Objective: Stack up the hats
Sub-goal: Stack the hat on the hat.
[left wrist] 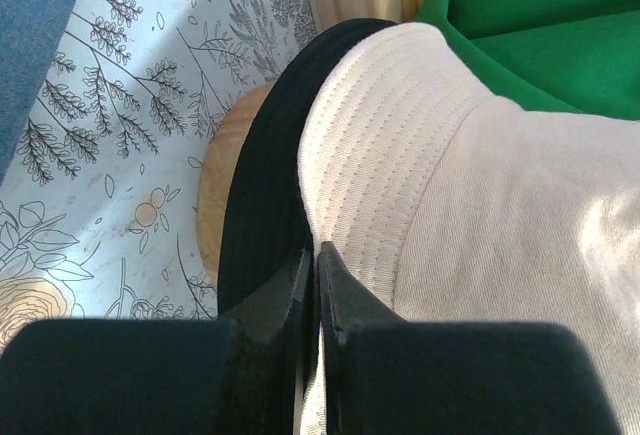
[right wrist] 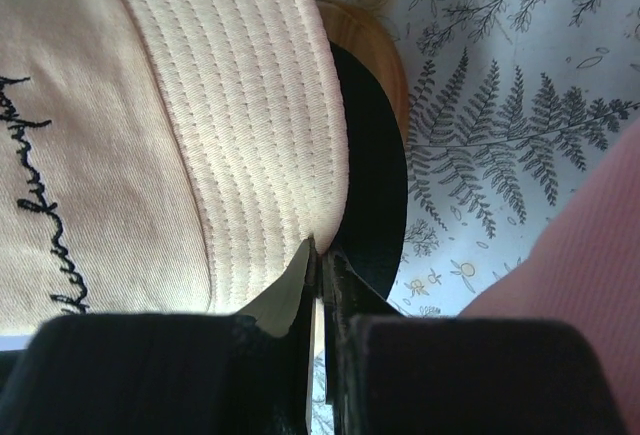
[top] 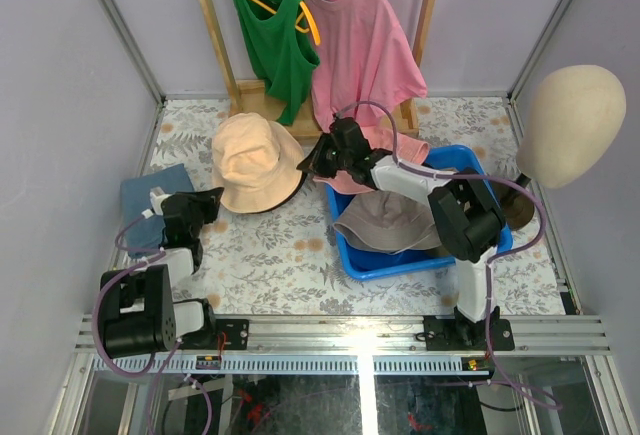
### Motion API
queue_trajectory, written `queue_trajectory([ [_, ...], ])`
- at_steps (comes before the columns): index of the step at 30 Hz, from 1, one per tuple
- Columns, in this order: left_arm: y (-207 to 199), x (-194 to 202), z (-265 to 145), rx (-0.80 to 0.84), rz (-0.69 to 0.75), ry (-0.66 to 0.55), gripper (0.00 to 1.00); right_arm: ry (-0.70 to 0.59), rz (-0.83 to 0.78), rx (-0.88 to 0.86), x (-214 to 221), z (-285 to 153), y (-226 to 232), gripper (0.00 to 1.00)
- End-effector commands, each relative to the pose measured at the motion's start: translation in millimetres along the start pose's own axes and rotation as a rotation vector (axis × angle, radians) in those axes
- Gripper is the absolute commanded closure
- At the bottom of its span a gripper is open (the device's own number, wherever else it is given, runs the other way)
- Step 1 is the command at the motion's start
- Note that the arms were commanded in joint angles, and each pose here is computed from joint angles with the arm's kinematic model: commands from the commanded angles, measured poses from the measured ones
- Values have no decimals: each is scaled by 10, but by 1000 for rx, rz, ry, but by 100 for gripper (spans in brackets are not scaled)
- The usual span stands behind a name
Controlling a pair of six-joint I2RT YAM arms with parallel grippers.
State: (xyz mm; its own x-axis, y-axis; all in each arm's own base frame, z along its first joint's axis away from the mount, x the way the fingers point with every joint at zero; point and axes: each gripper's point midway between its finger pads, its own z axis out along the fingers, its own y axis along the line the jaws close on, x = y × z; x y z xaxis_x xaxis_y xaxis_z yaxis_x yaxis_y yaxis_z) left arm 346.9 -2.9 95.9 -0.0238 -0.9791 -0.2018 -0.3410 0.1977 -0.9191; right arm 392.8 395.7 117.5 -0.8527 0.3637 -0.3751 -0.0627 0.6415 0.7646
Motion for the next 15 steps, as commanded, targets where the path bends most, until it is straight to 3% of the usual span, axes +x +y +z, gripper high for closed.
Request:
queue_trajectory([
  [1, 301, 44, 2, -137, 76, 17, 100, 124, -44, 272, 442, 184, -853, 100],
  [15, 522, 173, 26, -260, 164, 64, 100, 181, -84, 342, 548, 258, -1060, 100],
])
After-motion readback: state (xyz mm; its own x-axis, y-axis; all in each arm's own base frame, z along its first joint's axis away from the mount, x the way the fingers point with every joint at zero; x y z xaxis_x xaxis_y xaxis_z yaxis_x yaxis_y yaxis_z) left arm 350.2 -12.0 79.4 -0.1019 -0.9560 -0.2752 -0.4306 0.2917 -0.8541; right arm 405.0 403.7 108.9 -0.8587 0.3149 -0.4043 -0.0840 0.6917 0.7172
